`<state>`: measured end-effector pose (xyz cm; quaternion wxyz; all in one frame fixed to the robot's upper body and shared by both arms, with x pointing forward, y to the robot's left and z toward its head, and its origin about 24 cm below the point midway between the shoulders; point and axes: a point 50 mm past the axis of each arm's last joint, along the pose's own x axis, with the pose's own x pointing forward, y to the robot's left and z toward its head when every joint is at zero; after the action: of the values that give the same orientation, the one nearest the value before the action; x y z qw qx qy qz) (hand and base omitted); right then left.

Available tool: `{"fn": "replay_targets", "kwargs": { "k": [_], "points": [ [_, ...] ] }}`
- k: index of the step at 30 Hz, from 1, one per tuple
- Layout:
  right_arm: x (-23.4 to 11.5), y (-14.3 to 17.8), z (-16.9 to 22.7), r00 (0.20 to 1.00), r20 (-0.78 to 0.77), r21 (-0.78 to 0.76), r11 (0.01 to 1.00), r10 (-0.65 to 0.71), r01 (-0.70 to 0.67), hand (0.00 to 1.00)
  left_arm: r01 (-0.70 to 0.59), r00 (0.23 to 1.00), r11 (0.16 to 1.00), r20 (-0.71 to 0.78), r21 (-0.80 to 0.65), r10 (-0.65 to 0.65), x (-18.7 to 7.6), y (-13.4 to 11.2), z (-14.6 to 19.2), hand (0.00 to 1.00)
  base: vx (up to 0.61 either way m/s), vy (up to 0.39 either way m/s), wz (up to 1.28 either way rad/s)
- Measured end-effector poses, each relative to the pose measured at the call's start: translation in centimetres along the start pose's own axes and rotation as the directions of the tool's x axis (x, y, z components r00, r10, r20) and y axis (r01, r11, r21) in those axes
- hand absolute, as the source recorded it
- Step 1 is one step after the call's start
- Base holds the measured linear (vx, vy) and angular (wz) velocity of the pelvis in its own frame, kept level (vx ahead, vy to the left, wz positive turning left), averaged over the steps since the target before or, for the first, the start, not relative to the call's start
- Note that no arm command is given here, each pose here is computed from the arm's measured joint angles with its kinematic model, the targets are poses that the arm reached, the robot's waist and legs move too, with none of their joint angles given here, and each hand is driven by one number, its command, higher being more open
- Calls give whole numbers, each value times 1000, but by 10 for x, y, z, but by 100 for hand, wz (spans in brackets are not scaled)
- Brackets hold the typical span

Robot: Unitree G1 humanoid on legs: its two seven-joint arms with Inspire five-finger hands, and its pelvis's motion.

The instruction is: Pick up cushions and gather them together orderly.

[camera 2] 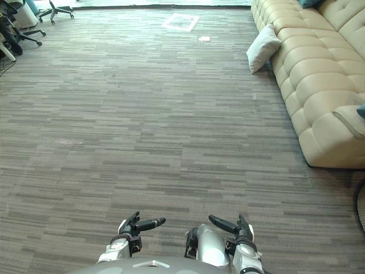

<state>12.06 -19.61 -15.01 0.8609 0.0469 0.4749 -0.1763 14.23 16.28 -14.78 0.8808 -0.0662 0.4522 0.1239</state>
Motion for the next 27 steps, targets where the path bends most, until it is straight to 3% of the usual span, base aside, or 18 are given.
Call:
{"fn": "replay_targets", "kwargs": {
  "k": [10,16,20,27],
  "points": [
    [-3,10,-14,999,-50,-40,999,21,-23,100,17,986,998,168,-54,-8,-3,0,26,100,498,100,-65],
    [-10,18,-33,993,-112,43,999,23,-18,100,-36,992,998,122,-45,42,2,13,27,100,681,277,-18],
    [-8,10,-24,998,-55,47,999,14,-11,100,-86,995,996,43,-34,87,3,24,13,100,650,185,15],
    [-6,-7,-4,998,39,100,994,-44,40,100,-42,998,999,-34,29,43,-1,15,-8,100,695,-133,54]
  ]
}}
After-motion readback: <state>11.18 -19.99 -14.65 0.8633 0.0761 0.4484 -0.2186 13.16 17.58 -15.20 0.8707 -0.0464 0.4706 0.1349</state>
